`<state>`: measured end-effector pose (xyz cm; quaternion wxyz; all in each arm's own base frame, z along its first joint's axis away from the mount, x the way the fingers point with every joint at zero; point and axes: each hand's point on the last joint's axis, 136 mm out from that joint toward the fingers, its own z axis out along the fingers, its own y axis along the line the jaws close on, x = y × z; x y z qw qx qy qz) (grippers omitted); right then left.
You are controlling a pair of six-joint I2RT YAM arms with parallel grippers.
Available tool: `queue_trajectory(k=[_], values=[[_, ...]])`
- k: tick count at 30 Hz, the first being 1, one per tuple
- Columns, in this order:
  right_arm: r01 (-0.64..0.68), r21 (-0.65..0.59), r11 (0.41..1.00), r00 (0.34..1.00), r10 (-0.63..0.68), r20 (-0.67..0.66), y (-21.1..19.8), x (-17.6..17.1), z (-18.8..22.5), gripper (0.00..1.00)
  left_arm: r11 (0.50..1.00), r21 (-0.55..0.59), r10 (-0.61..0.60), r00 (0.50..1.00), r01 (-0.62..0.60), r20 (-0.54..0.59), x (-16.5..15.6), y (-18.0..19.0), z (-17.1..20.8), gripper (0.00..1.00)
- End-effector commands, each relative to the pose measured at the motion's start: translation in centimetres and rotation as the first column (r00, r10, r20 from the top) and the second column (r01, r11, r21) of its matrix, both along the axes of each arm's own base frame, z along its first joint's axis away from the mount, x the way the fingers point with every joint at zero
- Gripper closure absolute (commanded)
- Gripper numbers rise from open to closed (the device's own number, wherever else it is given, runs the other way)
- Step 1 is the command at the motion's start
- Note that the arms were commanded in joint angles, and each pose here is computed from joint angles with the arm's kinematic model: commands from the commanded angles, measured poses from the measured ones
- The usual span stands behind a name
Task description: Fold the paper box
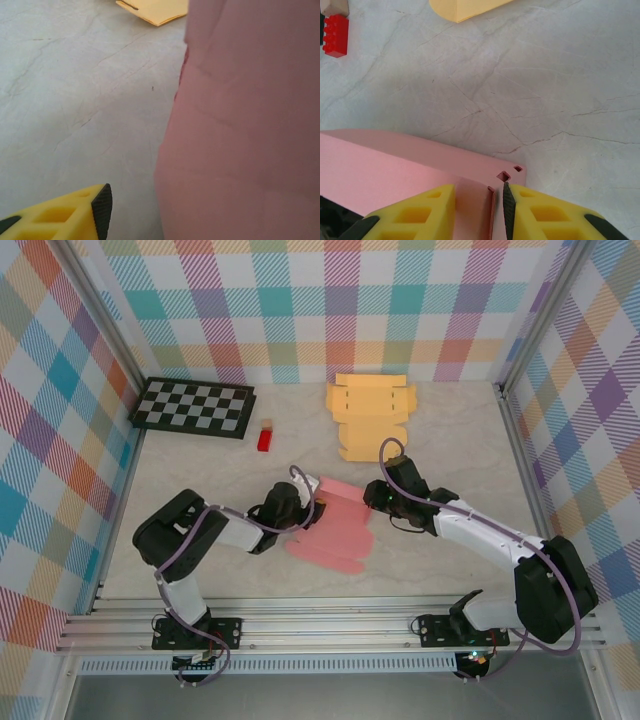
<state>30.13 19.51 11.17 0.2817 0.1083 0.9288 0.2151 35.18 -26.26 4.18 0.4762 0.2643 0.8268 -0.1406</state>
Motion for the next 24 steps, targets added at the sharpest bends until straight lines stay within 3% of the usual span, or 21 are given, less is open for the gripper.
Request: queue_trajectory(k=[1, 5, 10, 14, 21, 24], values=[[-0.027, -0.095, 0.995, 0.993, 0.016, -0.115, -1.4, -2.1, -2.7, 0.68, 0.996, -0.047, 0.073, 0.996, -0.071, 0.046, 2.0, 0.1, 1.1, 0.55], [-0.021, -0.092, 0.996, 0.992, 0.008, -0.129, -1.4, -2.3, -3.1, 0.69, 0.98, -0.066, 0.193, 0.979, -0.188, 0.064, 3.7, 1.1, 1.5, 0.8], [-0.008, -0.085, 0.996, 0.989, -0.004, -0.147, -1.2, -2.6, -3.4, 0.71, 0.938, -0.068, 0.342, 0.939, -0.339, 0.027, 5.2, 2.2, 1.1, 1.0], [0.012, -0.065, 0.998, 0.987, -0.022, -0.158, -0.6, -2.7, -3.7, 0.71, 0.906, 0.03, 0.421, 0.905, -0.423, 0.057, 5.9, 2.3, 0.5, 1.0], [0.029, -0.064, 0.997, 0.982, -0.041, -0.182, 0.1, -2.4, -4.3, 0.7, 0.899, 0.11, 0.421, 0.906, -0.423, 0.044, 6.1, 2.5, -1.3, 1.0], [0.029, -0.073, 0.997, 0.98, -0.043, -0.194, 0.3, -2.2, -4.6, 0.7, 0.917, 0.106, 0.384, 0.923, -0.384, 0.024, 5.9, 2.1, -1.5, 0.9]])
